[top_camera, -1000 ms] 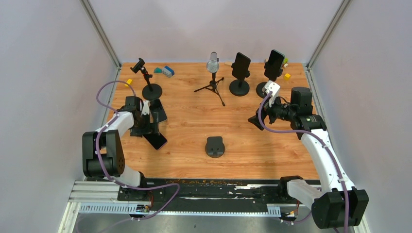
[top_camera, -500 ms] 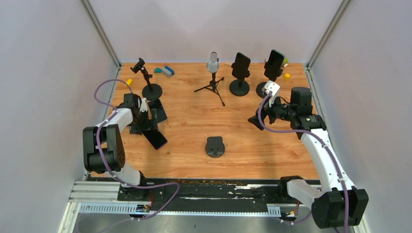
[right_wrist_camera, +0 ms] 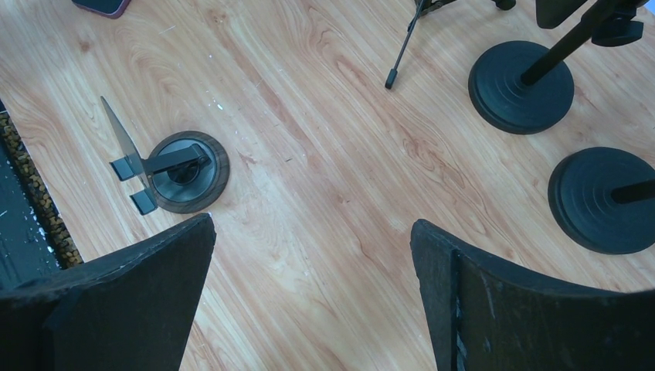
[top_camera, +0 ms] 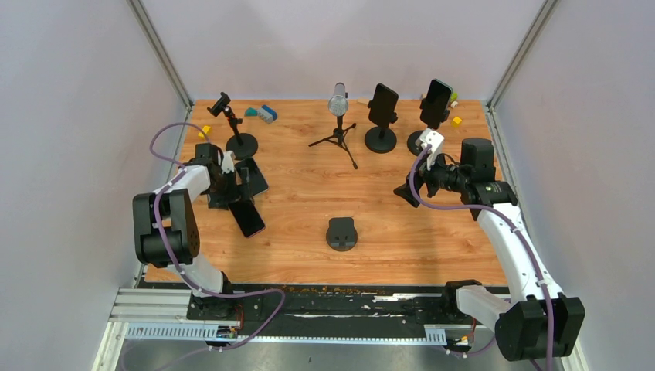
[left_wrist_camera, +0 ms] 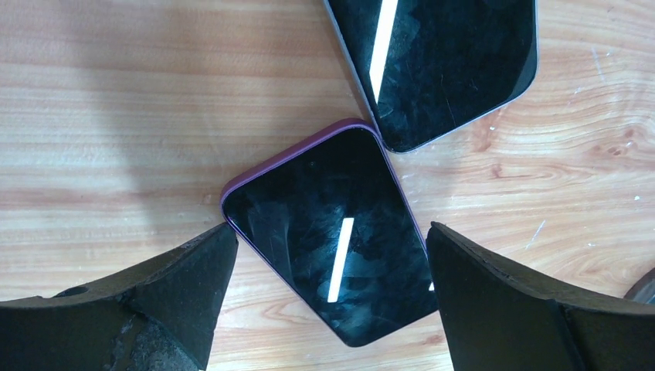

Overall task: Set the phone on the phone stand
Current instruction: Pick up the phone at the center of the board.

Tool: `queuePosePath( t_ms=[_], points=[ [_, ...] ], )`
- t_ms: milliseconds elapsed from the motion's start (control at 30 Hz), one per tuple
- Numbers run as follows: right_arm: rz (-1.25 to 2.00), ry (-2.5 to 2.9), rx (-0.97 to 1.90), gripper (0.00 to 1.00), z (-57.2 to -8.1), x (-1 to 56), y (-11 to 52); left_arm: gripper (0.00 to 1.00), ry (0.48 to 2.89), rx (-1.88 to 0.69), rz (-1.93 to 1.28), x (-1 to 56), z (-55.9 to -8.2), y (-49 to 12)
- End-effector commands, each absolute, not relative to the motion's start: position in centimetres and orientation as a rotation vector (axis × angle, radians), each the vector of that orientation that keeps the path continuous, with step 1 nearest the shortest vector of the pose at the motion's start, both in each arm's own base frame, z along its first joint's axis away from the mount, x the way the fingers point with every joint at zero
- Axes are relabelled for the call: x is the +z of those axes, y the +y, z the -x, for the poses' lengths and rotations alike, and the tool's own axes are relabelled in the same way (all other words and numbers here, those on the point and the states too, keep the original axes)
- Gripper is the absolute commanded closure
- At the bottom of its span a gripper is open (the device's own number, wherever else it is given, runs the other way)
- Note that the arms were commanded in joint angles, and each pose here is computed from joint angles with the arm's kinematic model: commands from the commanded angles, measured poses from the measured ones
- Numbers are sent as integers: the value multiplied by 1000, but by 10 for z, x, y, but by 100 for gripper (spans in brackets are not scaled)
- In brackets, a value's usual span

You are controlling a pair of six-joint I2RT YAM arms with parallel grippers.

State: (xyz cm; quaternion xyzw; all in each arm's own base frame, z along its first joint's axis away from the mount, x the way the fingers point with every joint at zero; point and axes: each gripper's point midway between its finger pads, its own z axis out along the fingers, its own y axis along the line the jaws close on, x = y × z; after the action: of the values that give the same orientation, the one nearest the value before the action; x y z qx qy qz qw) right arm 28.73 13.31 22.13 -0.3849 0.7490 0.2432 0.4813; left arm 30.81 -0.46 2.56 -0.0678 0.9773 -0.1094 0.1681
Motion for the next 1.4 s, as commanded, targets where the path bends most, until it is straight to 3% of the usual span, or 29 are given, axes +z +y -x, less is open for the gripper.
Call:
queuePosePath(
  t_ms=[0, 1133, 1367],
  points=[
    [948, 1789, 603, 0, -290, 229, 136, 0, 2817, -451, 197, 8, -305, -21],
    [952, 1786, 615, 0, -289, 229, 137, 1, 2883, -85, -140, -13, -303, -34],
    [956, 1780, 616, 0, -287, 230, 138, 16, 2872, -84, -218, -6, -300, -32]
  ],
)
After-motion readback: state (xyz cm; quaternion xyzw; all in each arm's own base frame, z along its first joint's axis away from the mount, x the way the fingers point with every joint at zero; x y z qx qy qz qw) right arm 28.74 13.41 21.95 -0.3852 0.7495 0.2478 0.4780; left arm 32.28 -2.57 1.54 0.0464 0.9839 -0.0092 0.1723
